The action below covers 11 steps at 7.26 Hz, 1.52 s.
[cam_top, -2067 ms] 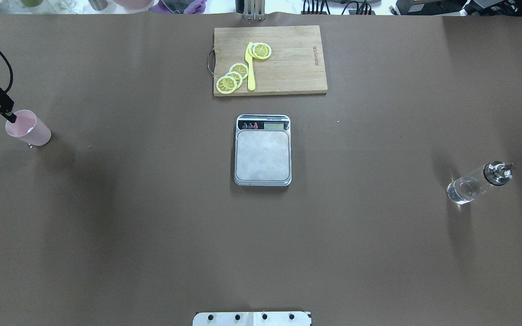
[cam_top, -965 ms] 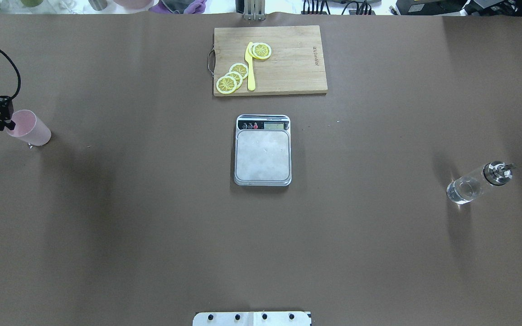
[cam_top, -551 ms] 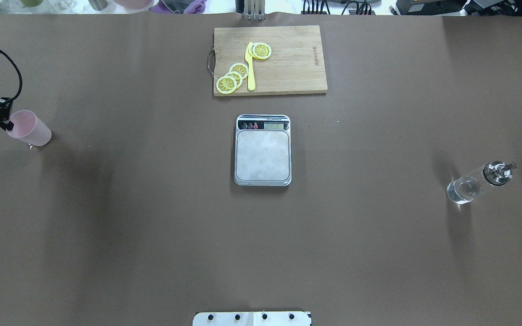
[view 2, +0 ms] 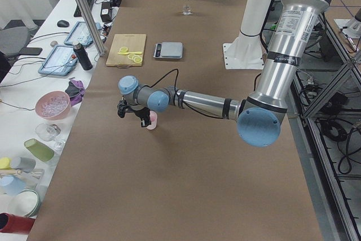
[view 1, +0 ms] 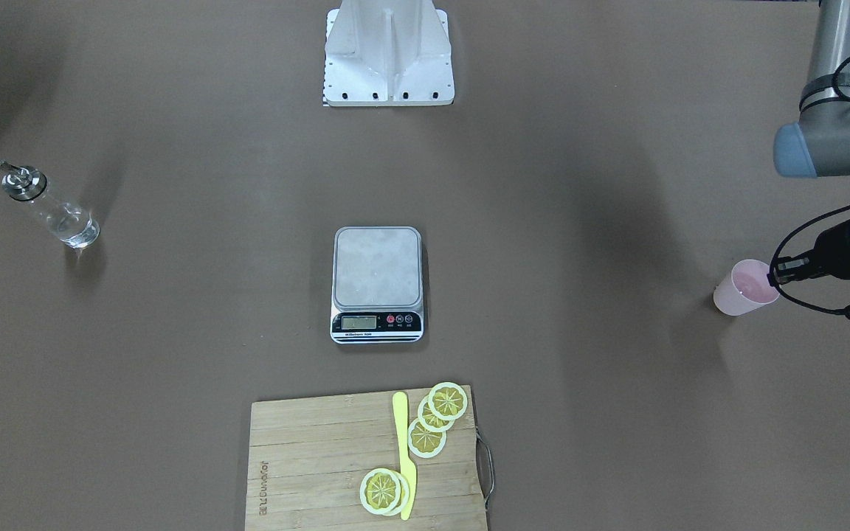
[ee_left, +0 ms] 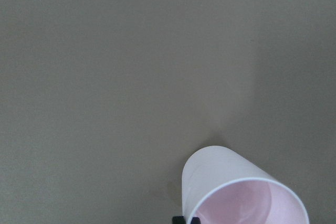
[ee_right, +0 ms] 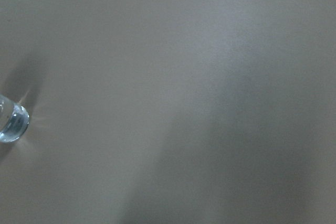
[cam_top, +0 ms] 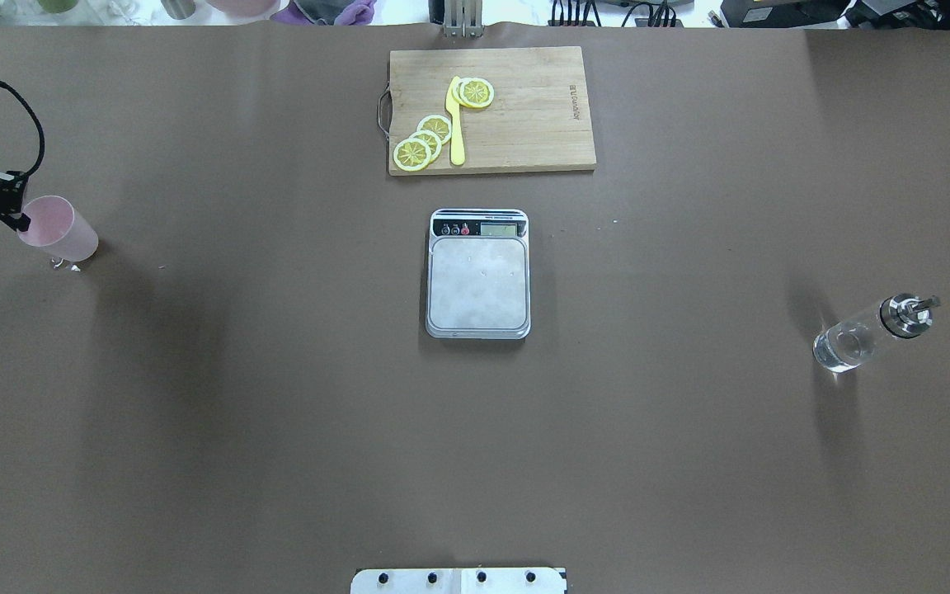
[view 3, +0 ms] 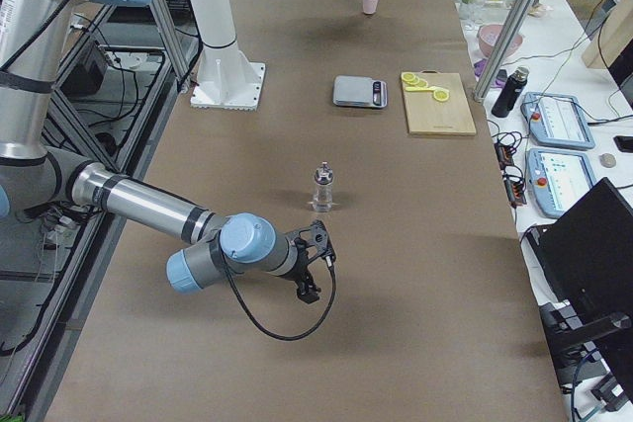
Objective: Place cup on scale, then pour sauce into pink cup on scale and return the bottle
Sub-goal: 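Lift the pink cup with the left gripper and carry it over the scale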
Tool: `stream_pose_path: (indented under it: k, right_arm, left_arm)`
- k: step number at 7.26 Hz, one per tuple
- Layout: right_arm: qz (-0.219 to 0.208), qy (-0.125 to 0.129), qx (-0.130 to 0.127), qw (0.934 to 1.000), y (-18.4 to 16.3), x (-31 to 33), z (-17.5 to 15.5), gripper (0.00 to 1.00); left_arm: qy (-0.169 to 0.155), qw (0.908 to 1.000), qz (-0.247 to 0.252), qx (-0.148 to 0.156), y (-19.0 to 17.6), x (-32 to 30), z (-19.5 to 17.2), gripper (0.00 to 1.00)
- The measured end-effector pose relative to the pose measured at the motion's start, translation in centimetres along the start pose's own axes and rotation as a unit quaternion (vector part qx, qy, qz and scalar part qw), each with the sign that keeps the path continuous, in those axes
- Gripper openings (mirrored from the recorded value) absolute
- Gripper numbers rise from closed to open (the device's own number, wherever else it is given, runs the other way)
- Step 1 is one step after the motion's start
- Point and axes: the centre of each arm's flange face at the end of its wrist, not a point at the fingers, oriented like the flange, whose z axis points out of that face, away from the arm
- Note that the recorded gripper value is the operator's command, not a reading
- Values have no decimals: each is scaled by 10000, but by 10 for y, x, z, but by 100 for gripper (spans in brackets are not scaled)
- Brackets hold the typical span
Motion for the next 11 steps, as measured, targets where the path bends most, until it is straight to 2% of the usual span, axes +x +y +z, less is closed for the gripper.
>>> stream_pose_path:
  k: [1,3,4,6,9,11]
  right_arm:
    - [-353,-181,157,9991,6,2,6,100]
    - [-977,-633,457,9921,2,1,16,100]
    - [-1314,-796,594,9863,-4,-2,21,100]
    - [-1859,-999,772,9744,-13,-9,33,100]
    - [-2149,-1251,714,9660,-15,-20,51,100]
    - [-2263,-1430,593,9617,-22,-31,66,100]
  left_arm:
    - [12,10000,13,8,4,13,-13,0]
    - [-35,9998,-148,-104,11,56,-50,0]
    - [-76,9992,-329,-204,12,90,-69,0]
    - [-111,9972,-619,-403,28,162,-73,0]
    - [-3,9955,-761,-563,57,280,-58,0]
    - [191,9950,-831,-525,74,340,-59,0]
